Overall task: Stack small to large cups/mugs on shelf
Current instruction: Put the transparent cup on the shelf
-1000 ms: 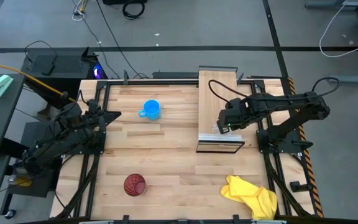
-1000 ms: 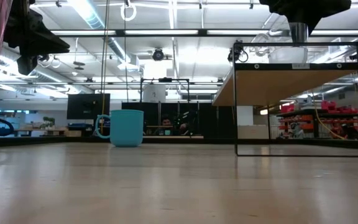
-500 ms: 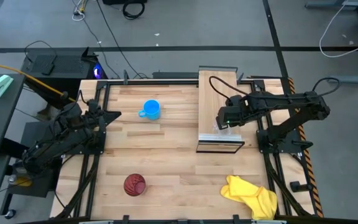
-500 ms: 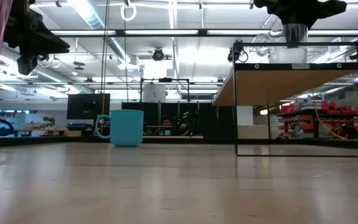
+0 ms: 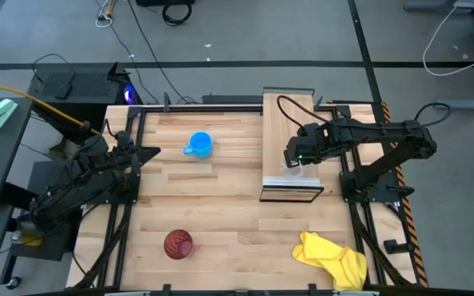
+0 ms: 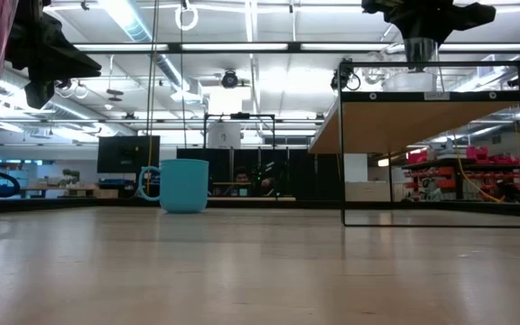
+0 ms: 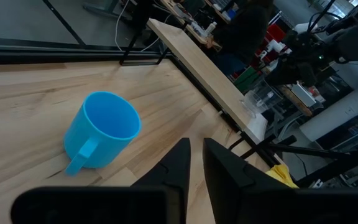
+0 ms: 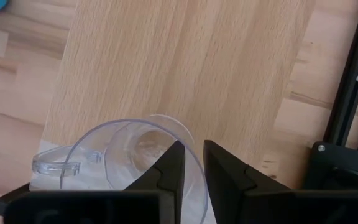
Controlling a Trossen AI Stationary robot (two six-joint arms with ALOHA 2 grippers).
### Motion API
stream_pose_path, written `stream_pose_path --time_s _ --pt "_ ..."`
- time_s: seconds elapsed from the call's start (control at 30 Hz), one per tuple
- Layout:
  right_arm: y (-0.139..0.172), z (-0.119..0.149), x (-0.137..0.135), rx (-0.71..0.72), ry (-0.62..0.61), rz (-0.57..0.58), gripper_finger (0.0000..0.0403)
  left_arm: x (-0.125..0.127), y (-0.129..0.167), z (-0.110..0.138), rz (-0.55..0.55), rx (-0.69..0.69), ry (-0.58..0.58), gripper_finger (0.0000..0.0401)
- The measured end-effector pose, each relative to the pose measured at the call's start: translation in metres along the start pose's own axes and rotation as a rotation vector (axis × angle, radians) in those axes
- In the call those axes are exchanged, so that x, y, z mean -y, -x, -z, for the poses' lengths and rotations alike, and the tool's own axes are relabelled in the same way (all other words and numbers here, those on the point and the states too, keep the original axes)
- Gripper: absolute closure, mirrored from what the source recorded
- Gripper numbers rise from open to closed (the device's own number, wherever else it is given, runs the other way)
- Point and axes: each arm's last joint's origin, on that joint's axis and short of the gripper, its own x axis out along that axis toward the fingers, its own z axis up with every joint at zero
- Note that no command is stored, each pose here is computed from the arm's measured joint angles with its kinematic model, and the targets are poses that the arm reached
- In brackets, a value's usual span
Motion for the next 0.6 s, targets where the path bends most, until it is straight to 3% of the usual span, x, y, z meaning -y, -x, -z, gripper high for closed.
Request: stream_pose_path --time_s 0.6 --pt "0.0049 0.0006 0.0047 -0.009 -0.003 -0.020 0.0337 0.0000 0.0000 0.0000 0.000 0.000 -0.002 0.0347"
